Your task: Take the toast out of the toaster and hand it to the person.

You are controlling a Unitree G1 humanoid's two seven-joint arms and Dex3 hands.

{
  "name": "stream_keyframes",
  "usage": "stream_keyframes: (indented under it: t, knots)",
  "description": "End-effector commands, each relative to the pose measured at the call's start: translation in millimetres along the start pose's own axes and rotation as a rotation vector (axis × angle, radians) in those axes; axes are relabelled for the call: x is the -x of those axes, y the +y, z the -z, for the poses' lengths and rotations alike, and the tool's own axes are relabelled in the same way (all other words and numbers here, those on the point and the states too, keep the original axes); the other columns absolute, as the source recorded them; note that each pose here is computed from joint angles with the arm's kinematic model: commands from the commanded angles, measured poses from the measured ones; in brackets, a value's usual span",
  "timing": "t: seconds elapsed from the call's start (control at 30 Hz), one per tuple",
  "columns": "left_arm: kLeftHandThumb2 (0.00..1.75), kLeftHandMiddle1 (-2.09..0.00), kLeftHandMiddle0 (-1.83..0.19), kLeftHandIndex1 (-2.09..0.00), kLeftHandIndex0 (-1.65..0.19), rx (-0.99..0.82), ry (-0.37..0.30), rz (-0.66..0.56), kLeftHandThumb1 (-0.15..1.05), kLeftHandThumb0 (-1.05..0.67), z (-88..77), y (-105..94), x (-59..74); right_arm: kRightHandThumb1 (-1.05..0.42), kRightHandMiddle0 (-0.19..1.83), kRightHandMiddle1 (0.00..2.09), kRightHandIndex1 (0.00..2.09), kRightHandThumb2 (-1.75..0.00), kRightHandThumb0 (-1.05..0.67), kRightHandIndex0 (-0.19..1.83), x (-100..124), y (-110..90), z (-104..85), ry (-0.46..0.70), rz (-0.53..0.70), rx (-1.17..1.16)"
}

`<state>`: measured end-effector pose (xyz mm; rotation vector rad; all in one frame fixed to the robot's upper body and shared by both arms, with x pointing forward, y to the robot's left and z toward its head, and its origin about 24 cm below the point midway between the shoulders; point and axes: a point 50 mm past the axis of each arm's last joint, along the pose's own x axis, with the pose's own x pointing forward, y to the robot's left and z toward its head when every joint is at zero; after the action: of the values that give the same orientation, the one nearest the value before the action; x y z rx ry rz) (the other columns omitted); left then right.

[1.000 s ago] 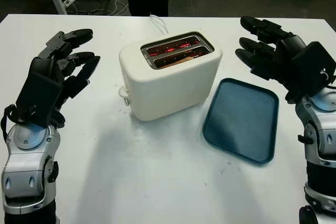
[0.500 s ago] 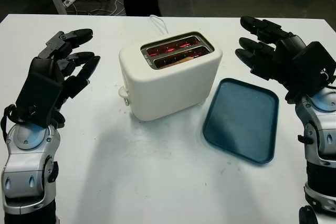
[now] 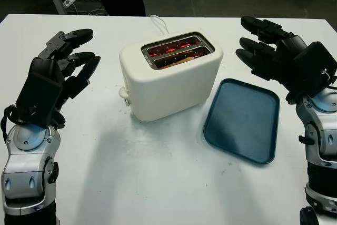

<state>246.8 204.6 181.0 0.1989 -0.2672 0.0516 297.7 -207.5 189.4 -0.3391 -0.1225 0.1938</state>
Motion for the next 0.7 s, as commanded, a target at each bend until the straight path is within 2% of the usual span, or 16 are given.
stream_keyframes:
  t: [0.0, 0.67]
  knots:
    - [0.2, -0.91, -0.22, -0.56, -0.33, -0.005, -0.017, -0.011, 0.92, -0.71, -1.9, 1.1, 1.5, -0.92, 0.31, 0.01, 0.01, -0.34, -0.3, 0.31, 0.9, 0.2, -2.5, -0.003, 0.007, 0.01]
    - [0.2, -0.91, -0.2, -0.56, -0.33, -0.006, -0.02, -0.006, 0.92, -0.71, -2.0, 1.3, 1.1, -0.92, 0.3, 0.0, 0.01, -0.34, -0.31, 0.3, 0.2, -0.2, -2.4, 0.0, 0.001, -0.015]
